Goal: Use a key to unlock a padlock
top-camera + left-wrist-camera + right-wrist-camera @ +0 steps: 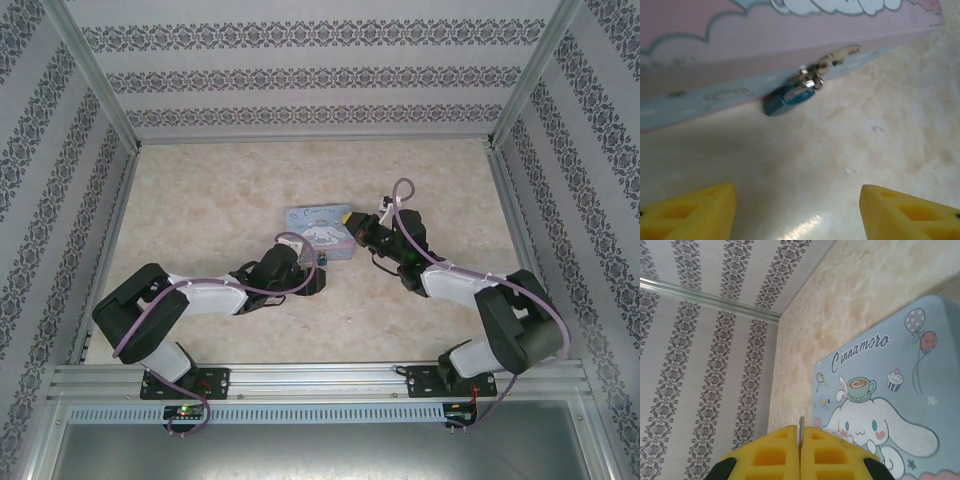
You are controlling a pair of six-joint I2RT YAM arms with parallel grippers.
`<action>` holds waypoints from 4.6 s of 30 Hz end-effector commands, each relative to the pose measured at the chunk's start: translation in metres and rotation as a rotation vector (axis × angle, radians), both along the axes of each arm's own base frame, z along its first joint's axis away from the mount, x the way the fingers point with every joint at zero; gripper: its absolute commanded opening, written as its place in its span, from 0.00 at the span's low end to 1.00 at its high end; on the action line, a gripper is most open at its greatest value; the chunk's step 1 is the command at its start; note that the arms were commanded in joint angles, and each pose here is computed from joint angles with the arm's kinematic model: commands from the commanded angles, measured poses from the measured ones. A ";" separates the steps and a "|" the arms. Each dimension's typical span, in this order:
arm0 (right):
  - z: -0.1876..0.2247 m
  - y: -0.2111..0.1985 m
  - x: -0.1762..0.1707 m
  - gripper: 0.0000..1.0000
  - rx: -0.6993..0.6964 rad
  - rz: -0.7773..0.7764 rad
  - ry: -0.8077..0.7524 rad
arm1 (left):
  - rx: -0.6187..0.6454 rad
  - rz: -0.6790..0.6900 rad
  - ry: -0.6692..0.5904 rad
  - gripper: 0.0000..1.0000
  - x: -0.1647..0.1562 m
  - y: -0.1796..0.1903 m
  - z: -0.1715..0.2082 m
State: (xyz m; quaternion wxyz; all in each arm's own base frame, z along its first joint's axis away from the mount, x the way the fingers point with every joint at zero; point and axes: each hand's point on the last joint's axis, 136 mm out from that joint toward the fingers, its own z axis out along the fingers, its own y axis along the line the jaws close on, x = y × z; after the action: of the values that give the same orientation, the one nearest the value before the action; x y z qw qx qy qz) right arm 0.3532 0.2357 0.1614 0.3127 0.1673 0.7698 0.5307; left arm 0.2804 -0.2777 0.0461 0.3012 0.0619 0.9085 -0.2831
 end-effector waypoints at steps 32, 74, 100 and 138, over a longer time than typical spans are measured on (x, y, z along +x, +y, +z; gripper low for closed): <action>-0.079 0.028 0.033 0.00 0.062 0.044 0.149 | -0.020 -0.115 -0.160 0.62 0.051 -0.063 -0.018; -0.090 0.034 0.034 0.00 0.077 0.049 0.178 | -0.105 0.029 -0.144 0.63 0.069 -0.039 -0.011; -0.093 0.036 0.032 0.00 0.079 0.053 0.183 | -0.243 0.213 -0.094 0.35 0.073 -0.020 -0.019; -0.043 0.034 0.031 0.00 0.122 0.094 0.100 | -0.249 0.229 -0.048 0.00 0.070 -0.017 -0.007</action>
State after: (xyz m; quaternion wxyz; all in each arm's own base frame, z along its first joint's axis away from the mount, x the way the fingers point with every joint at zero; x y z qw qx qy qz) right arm 0.3952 0.2692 0.1083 0.2491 0.1931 0.7518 0.5791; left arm 0.3546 -0.3020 0.0373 0.3738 -0.0582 0.8549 -0.3550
